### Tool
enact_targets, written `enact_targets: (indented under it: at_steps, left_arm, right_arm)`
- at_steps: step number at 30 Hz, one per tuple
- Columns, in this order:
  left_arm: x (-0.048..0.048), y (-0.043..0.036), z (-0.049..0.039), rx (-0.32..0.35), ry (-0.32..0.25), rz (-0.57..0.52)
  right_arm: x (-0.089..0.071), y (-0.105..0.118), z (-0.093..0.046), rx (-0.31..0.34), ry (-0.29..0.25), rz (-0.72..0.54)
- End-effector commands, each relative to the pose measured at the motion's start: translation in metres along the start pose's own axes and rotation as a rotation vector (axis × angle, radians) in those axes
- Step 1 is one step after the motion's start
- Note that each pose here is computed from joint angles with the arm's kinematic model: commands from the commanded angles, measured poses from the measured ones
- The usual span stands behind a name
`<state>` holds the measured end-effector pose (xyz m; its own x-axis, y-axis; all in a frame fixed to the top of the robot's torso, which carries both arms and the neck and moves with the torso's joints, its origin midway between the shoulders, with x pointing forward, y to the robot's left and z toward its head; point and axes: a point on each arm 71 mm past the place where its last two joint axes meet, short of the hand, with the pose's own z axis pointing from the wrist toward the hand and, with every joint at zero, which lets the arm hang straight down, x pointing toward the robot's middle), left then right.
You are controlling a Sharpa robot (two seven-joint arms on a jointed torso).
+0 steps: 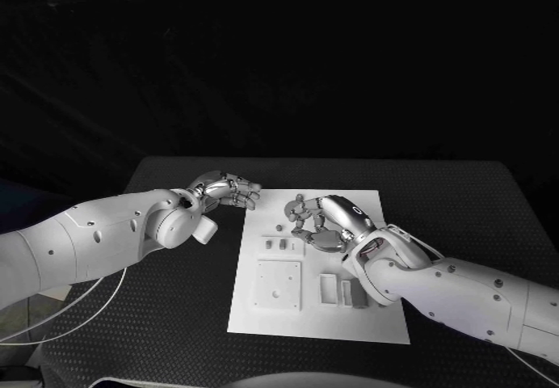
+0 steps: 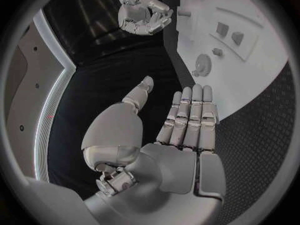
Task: Assemble the parts on the task board
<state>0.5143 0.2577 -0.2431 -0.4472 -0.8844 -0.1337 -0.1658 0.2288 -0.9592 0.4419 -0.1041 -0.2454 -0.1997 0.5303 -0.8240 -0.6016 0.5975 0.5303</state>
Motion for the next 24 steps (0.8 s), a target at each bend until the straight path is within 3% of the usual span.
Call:
enact_targets:
  at_steps: [1,8,12,18,24]
  left_arm:
    - [0.0070,0.0021,-0.0003,-0.020,0.070,-0.061]
    - [0.0111,0.0086,-0.0008,-0.036,0.081,-0.027]
    - [0.0156,0.0096,-0.0012,-0.036,0.095,0.031]
    - [0.0272,0.0105,-0.0020,-0.033,0.138,0.063]
    - [0.0437,0.0092,-0.0014,-0.029,0.202,-0.001]
  right_arm:
    - [-0.006,-0.004,0.002,0.063,-0.035,0.131]
    - [-0.014,-0.008,0.008,0.123,-0.066,0.219]
    - [-0.016,-0.014,0.009,0.204,-0.084,0.326]
    - [-0.022,-0.017,0.014,0.277,-0.114,0.454]
    - [-0.025,-0.017,0.019,0.332,-0.128,0.540]
